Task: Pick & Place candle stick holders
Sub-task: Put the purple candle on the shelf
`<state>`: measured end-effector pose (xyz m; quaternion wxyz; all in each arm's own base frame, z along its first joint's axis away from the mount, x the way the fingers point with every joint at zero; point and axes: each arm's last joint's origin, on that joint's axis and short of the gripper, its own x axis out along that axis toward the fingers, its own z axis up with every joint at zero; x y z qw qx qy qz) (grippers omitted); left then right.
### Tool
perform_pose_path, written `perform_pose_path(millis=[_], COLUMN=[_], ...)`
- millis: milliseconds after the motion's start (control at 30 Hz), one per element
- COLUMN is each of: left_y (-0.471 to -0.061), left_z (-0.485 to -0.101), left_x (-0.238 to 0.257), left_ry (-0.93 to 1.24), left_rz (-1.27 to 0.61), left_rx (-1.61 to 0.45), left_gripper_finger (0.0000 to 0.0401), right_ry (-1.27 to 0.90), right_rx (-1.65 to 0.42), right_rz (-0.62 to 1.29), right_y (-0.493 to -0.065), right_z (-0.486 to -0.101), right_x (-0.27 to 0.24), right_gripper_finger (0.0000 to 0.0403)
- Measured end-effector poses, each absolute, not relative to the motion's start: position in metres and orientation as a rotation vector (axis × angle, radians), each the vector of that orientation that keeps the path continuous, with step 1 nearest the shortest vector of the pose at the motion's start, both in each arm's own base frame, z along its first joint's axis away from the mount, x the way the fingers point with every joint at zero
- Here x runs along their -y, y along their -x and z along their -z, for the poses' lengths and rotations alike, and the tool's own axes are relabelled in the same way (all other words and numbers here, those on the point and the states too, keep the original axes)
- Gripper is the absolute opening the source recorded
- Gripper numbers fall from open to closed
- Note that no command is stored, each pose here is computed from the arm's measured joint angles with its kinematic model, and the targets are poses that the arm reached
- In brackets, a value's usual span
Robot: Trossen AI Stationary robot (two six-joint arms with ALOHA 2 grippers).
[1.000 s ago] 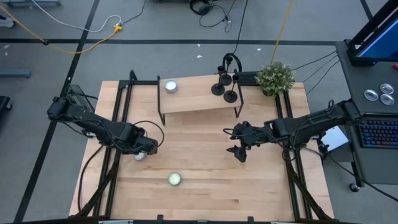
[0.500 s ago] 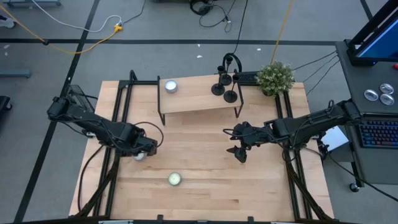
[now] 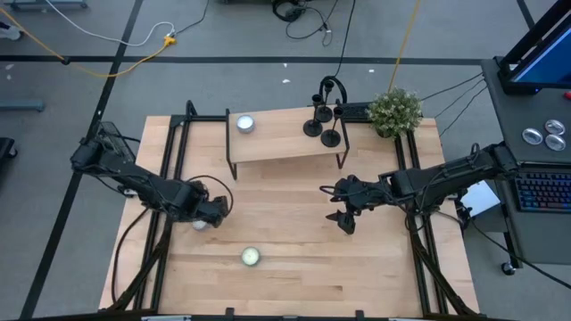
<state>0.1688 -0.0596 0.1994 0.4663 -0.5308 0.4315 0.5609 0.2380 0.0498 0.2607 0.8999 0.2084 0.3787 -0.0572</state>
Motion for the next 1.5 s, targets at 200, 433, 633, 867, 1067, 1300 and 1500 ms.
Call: perform_pose_path(millis=[200, 433, 633, 867, 1067, 1300, 1500], left_y=[-0.175, -0.164, -0.169, -0.159, -0.163, -0.163, -0.163], left_z=[-0.184, -0.179, -0.175, -0.147, -0.141, -0.141, -0.141], left_x=[0.060, 0.062, 0.066, 0.065, 0.066, 0.066, 0.066], left_ry=[1.117, 1.043, 1.069, 1.163, 1.185, 1.180, 1.190], left_rz=[-1.435, -1.611, -1.510, -1.506, -1.418, -1.411, -1.419], left_rx=[-1.068, -1.210, -1.225, -1.307, -1.281, -1.274, -1.278], left_gripper_finger=[0.0392, 0.0392, 0.0392, 0.0392, 0.0392, 0.0392, 0.0392], right_ry=[-0.427, -0.453, -0.444, -0.443, -0.465, -0.468, -0.469], right_rx=[-0.785, -0.799, -0.799, -0.798, -0.798, -0.798, -0.797], right_rz=[0.117, 0.103, 0.099, 0.099, 0.108, 0.109, 0.109], right_y=[-0.238, -0.237, -0.237, -0.237, -0.237, -0.237, -0.238], right_z=[-0.261, -0.260, -0.260, -0.260, -0.260, -0.260, -0.260], right_x=[-0.050, -0.050, -0.050, -0.050, -0.050, -0.050, -0.050], right_gripper_finger=[0.0293, 0.0293, 0.0293, 0.0293, 0.0293, 0.0293, 0.0293])
